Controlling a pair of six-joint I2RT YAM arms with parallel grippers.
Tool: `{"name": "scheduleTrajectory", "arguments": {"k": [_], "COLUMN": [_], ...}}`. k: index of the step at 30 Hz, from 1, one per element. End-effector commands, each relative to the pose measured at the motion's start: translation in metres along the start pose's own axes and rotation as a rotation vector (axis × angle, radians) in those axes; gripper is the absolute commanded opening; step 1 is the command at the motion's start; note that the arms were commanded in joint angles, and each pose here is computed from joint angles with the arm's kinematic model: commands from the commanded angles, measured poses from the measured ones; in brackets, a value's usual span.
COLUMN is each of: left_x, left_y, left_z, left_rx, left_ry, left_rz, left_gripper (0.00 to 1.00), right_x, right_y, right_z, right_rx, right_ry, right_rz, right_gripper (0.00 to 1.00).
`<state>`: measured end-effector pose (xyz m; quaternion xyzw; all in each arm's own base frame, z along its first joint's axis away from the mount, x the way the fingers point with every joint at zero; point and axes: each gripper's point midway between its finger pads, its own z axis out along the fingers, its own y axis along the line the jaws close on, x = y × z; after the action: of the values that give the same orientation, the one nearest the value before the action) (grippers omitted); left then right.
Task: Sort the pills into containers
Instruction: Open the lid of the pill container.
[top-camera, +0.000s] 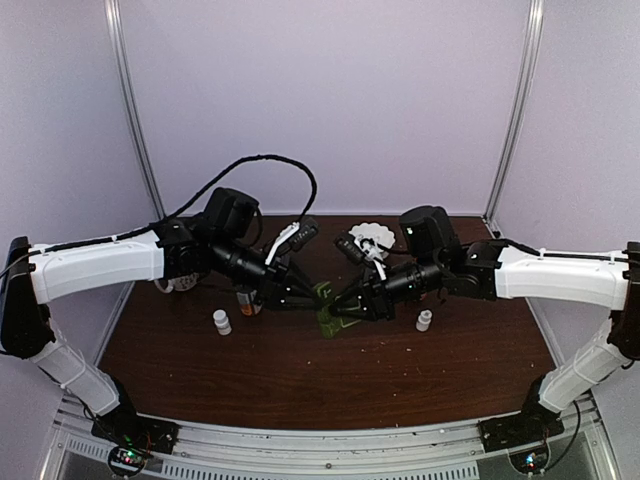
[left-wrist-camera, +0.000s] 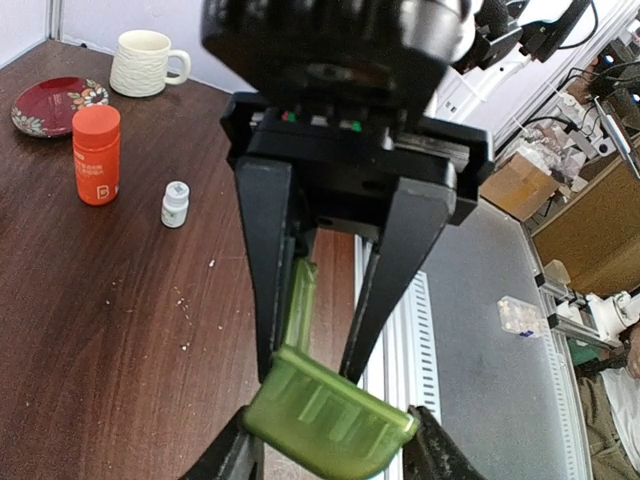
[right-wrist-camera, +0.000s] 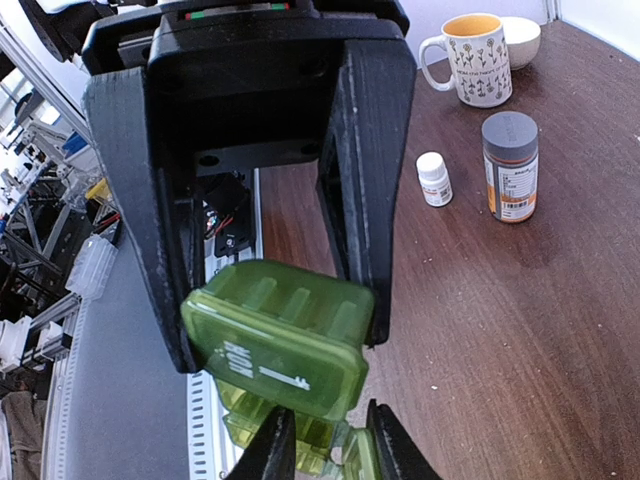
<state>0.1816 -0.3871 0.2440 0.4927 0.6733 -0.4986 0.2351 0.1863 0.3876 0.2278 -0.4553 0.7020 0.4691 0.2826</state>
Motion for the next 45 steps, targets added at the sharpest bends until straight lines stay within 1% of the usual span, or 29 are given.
{"name": "scheduleTrajectory", "arguments": {"k": [1,5,8,13,17,19,21,30,34,35,36,39,41,45], "left_x": [-0.026,-0.026,-0.026,-0.028,-0.031,-0.036,-0.038,-0.043,-0.043,-0.043,-0.043,-0.043,-0.046,-0.049], "left_y": [-0.005,-0.004,-0.003,-0.009,-0.012,-0.017,-0.019,-0.03,-0.043,-0.045,-0.046,-0.047,-0.049,-0.05], "left_z": [-0.009,-0.008,-0.008,-0.011,-0.019,-0.027,-0.035,-0.058,-0.062,-0.061,-0.061,-0.055,-0.053,-0.052], "left_rx": [-0.011,-0.013,-0.012,0.01,0.025,0.035,0.044,0.058,0.124,0.142,0.159,0.22,0.258,0.313], "left_ry": [-0.071,-0.081,-0.091,-0.139,-0.187,-0.237,-0.28,-0.409,-0.444,-0.444,-0.443,-0.416,-0.418,-0.437], "left_rz": [0.061,0.055,0.054,0.075,0.088,0.11,0.12,0.16,0.201,0.208,0.209,0.197,0.191,0.169], "left_gripper": [0.28,0.3,0.38,0.62,0.9,0.95,0.97,0.98,0.98,0.96,0.92,0.73,0.64,0.6], "right_x": [-0.016,-0.018,-0.018,-0.017,-0.021,-0.022,-0.026,-0.037,-0.041,-0.042,-0.043,-0.045,-0.046,-0.05], "right_y": [0.0,-0.001,-0.001,-0.002,0.001,0.004,0.006,0.024,0.032,0.035,0.036,0.042,0.045,0.05], "right_z": [0.002,0.004,0.005,0.006,0.004,0.003,0.003,-0.006,-0.01,-0.011,-0.012,-0.013,-0.013,-0.014], "right_rx": [0.009,0.008,0.007,0.008,-0.01,-0.021,-0.03,-0.105,-0.14,-0.151,-0.16,-0.19,-0.203,-0.225], "right_ry": [-0.037,-0.049,-0.049,-0.05,-0.074,-0.082,-0.1,-0.161,-0.179,-0.184,-0.189,-0.195,-0.2,-0.213], "right_rz": [-0.009,0.003,0.009,0.015,0.015,0.021,0.012,-0.023,-0.038,-0.041,-0.042,-0.053,-0.061,-0.082], "right_gripper": [0.22,0.12,0.08,0.01,0.0,0.01,0.0,0.01,0.01,0.01,0.01,0.02,0.03,0.03]}}
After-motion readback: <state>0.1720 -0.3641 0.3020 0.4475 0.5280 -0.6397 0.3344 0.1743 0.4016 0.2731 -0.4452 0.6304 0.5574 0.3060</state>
